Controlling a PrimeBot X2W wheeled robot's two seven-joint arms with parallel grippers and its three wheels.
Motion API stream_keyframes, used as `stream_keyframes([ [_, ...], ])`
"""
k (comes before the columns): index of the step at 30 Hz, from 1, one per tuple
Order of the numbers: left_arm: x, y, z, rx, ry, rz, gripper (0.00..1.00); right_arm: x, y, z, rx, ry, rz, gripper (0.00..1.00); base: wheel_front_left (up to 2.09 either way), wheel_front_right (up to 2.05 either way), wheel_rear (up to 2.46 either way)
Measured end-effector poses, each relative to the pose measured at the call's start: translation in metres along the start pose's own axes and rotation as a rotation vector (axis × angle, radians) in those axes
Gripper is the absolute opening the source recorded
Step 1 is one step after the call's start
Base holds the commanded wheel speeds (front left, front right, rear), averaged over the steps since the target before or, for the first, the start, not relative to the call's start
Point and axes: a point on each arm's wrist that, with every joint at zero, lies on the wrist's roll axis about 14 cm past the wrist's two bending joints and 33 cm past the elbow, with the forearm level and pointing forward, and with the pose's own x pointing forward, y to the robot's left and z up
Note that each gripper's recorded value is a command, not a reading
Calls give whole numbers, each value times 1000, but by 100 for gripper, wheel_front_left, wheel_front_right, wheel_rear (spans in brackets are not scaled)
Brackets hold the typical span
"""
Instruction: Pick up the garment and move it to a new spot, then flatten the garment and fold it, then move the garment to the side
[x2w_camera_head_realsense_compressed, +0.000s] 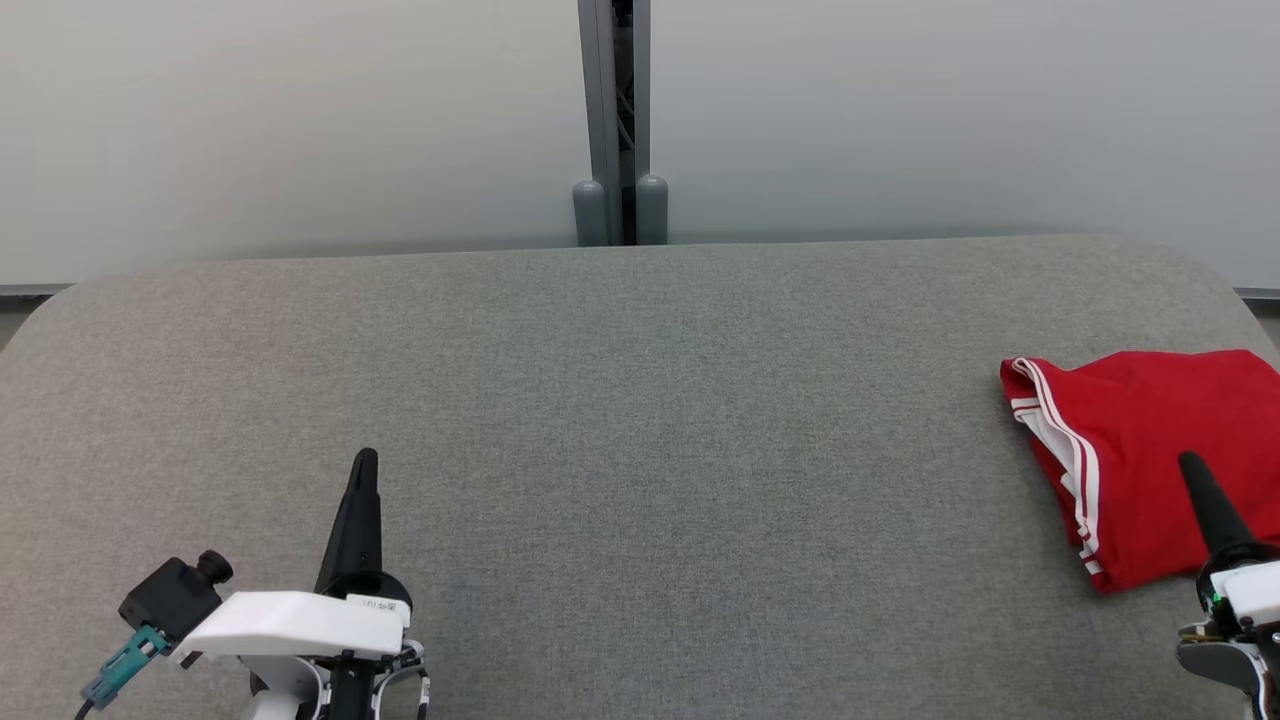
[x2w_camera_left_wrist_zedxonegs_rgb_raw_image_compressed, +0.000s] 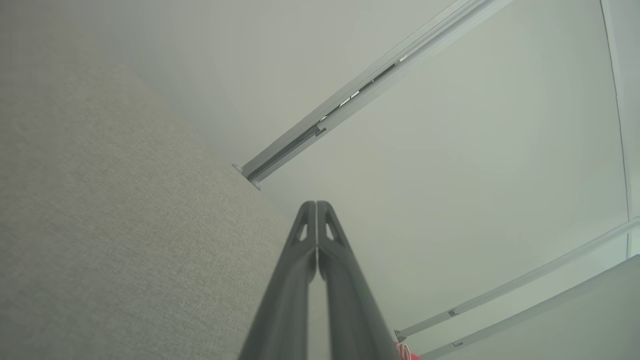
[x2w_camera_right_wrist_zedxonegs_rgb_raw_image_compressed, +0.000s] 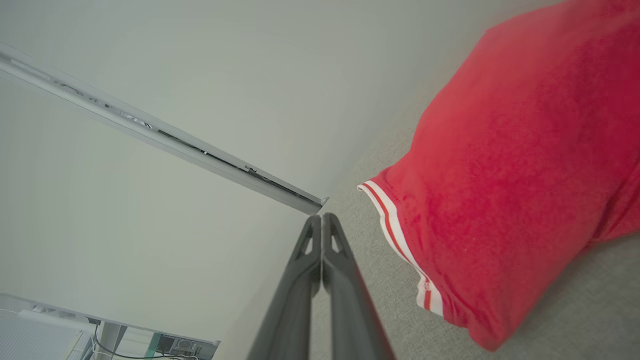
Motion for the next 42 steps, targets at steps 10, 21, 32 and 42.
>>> stream_keyframes([
  [10, 4, -3, -3, -107, -7, 3, 0, 4, 0, 5, 107, 1, 14, 0, 0, 0, 0],
  [21, 8, -5, -3, -213, -18, 5, 0, 7, -1, 9, 214, 2, 27, 0, 0, 0, 0],
  [32, 12, -9, -5, -304, -27, 4, 0, 10, 0, 13, 302, 4, 46, 0, 0, 0, 0],
  [42, 14, -9, -7, -409, -36, 17, 0, 13, 2, 19, 404, 1, 76, 0, 0, 0, 0],
])
